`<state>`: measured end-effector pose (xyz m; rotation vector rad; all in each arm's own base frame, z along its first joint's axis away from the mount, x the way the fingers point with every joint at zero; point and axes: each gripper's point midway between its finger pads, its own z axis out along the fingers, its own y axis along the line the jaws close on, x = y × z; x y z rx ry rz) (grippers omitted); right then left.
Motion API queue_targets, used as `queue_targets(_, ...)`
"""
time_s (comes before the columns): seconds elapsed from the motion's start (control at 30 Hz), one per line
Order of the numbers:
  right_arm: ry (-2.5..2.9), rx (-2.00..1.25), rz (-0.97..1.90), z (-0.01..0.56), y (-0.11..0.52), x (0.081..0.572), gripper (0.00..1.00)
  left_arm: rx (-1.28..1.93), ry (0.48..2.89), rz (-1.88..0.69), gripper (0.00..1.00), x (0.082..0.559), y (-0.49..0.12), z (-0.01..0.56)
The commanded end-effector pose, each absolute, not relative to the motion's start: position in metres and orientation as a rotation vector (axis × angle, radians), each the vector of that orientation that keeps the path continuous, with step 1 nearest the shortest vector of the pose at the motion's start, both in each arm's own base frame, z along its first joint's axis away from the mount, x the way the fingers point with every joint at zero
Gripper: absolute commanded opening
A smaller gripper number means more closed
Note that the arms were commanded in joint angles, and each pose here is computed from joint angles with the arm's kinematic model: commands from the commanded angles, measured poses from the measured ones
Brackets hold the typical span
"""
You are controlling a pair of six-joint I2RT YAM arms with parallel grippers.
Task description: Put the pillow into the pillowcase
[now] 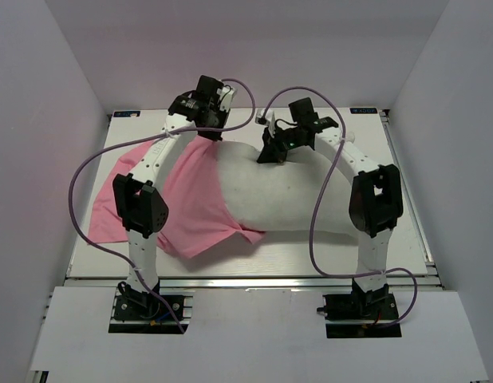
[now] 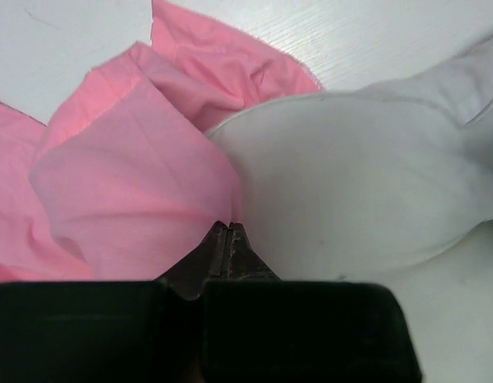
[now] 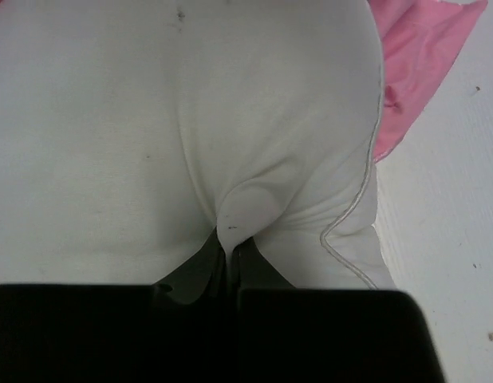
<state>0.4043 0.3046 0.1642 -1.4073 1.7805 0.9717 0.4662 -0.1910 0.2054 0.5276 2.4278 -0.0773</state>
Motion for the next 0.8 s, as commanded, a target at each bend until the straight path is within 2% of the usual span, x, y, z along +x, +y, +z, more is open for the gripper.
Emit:
queue_targets(0.0, 1.764, -1.403, 1.033, 0.185, 0.314, 0.364, 0.0, 0.489, 2.182, -0.186, 0.0, 0.46, -0.212, 0.293)
queue_targets(0.03, 1.821, -1.306, 1.02, 0.189, 0.313, 0.366, 0.0, 0.488, 2.161, -0.2, 0.0, 0.458, -0.215, 0.3)
queue_targets(0.07, 1.756, -1.258, 0.948, 0.219, 0.31, 0.366, 0.0, 0.494, 2.14, -0.216, 0.0, 0.456, -0.219, 0.306)
queue_targets(0.1, 1.664, -1.185, 0.825, 0.241, 0.309, 0.385, 0.0, 0.507, 2.09, -0.249, 0.0, 0.45, -0.228, 0.323)
queue_targets(0.13, 1.693, -1.139, 0.811, 0.226, 0.302, 0.378, 0.0, 0.491, 2.072, -0.284, 0.0, 0.446, -0.234, 0.33)
queue_targets(0.2, 1.5, -1.052, 0.774, 0.287, 0.297, 0.369, 0.0, 0.504, 2.016, -0.332, 0.0, 0.433, -0.247, 0.35)
queue_targets(0.37, 1.24, -1.054, 0.808, 0.345, 0.293, 0.303, 0.0, 0.57, 1.927, -0.466, 0.0, 0.402, -0.277, 0.377)
queue_targets(0.57, 1.078, -1.119, 0.92, 0.365, 0.305, 0.242, 0.0, 0.559, 1.845, -0.594, 0.0, 0.379, -0.294, 0.408)
queue_targets(0.77, 1.197, -0.843, 0.855, 0.345, 0.312, 0.288, 0.0, 0.734, 1.782, -0.772, 0.0, 0.32, -0.334, 0.409)
